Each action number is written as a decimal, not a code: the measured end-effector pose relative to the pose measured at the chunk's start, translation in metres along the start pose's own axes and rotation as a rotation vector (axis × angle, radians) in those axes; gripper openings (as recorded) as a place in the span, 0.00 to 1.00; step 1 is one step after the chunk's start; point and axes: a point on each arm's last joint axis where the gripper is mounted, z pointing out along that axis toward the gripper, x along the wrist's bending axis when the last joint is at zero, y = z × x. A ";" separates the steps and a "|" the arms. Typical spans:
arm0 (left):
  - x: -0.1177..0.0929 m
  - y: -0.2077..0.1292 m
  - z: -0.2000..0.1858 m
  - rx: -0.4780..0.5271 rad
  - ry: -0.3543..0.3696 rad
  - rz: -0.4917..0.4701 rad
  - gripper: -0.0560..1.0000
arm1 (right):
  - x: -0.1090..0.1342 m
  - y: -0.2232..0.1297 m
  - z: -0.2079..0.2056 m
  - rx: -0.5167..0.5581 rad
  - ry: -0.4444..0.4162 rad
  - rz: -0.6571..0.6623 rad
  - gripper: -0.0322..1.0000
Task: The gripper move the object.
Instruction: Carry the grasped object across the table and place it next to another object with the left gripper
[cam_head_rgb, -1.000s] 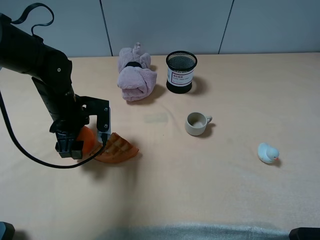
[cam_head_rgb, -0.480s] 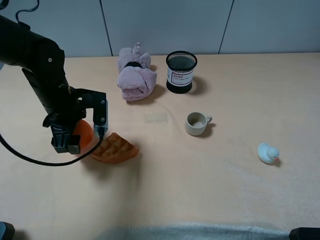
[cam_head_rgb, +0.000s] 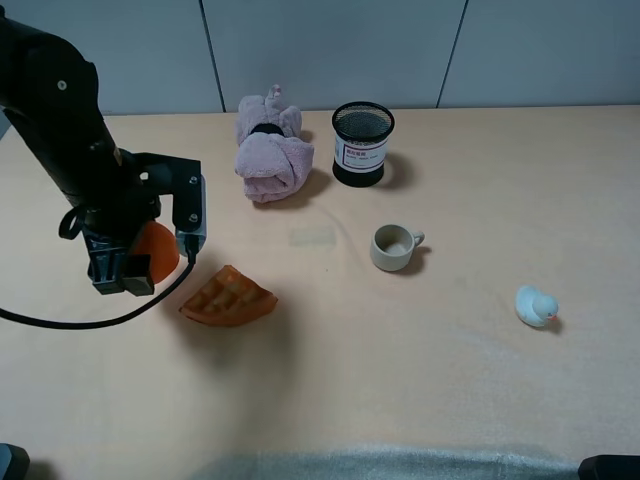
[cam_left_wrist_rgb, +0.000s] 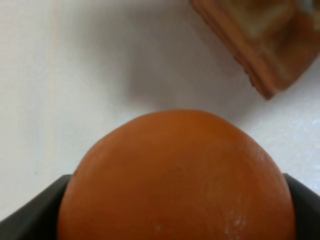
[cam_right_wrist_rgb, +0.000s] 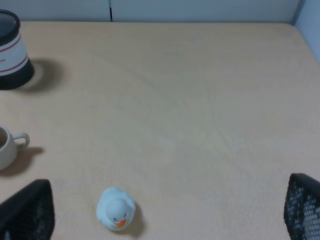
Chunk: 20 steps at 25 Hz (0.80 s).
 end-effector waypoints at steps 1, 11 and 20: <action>0.000 0.000 -0.003 -0.009 0.007 -0.004 0.75 | 0.000 0.000 0.000 0.000 0.000 0.000 0.70; 0.002 0.005 -0.030 -0.057 0.008 -0.050 0.75 | 0.000 0.000 0.000 0.000 0.000 0.000 0.70; 0.001 0.032 -0.050 -0.084 0.005 -0.052 0.75 | 0.000 0.000 0.000 0.000 0.000 0.000 0.70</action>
